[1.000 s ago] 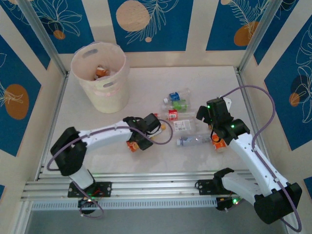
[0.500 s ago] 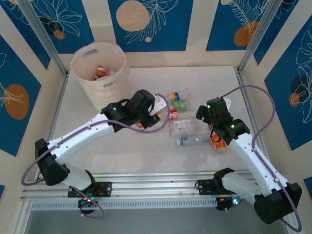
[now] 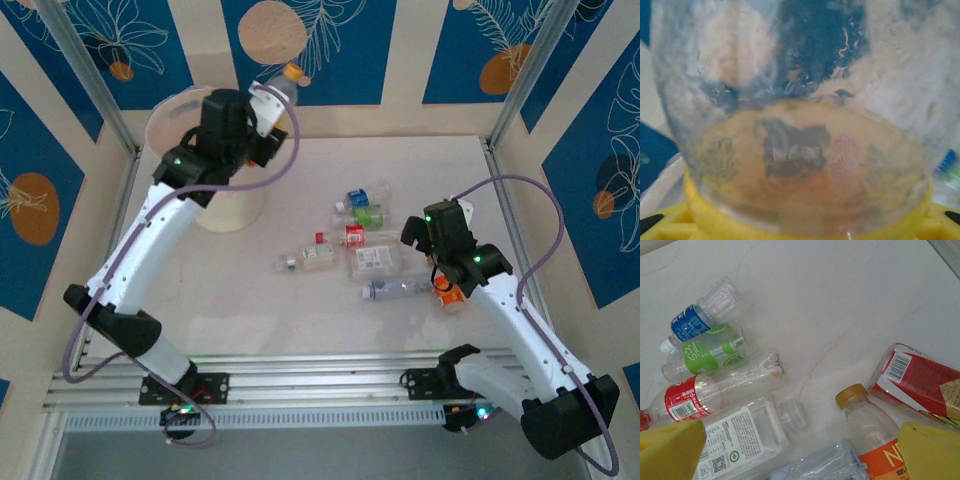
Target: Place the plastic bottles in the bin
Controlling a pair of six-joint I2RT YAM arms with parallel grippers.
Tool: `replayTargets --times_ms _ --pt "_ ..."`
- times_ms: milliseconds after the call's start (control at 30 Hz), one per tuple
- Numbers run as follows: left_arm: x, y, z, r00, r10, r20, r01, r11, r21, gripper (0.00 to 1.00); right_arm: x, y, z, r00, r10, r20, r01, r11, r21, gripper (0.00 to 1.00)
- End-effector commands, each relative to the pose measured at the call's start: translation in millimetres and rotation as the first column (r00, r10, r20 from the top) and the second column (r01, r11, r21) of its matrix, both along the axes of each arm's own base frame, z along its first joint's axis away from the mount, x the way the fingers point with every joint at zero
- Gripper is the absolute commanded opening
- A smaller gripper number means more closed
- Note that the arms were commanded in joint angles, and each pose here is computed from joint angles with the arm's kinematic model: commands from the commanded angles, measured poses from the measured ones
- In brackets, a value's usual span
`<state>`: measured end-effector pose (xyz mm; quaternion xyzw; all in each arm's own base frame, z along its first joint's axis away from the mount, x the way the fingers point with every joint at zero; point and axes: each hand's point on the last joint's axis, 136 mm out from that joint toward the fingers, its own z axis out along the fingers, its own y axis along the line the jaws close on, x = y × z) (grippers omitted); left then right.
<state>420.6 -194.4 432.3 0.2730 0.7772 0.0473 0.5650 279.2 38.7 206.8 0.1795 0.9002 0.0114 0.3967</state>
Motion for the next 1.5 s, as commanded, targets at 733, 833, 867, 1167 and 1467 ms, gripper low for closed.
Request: replayTargets --times_ms 733,833,867,1167,1467 --pt "116 176 -97 0.892 0.361 -0.273 -0.373 0.928 0.006 0.55 -2 1 13 1.0 0.0 0.019 -0.001 1.0 0.013 0.99" --pt "118 178 -116 0.877 0.363 -0.314 -0.368 0.929 0.047 0.55 -2 1 13 1.0 0.001 0.021 -0.001 1.0 0.016 0.99" --pt "118 178 -120 0.874 0.364 -0.322 -0.366 0.929 0.057 0.56 -1 2 14 1.0 0.003 0.022 -0.003 1.0 0.017 0.99" --pt "119 178 -146 0.85 0.362 -0.382 -0.351 0.931 0.1 0.68 -2 2 11 1.0 -0.001 0.016 0.001 1.0 0.019 0.99" --pt "119 174 -154 0.845 0.348 -0.407 -0.342 0.935 0.09 0.76 -2 1 9 1.0 -0.005 0.015 0.004 1.0 0.019 0.99"
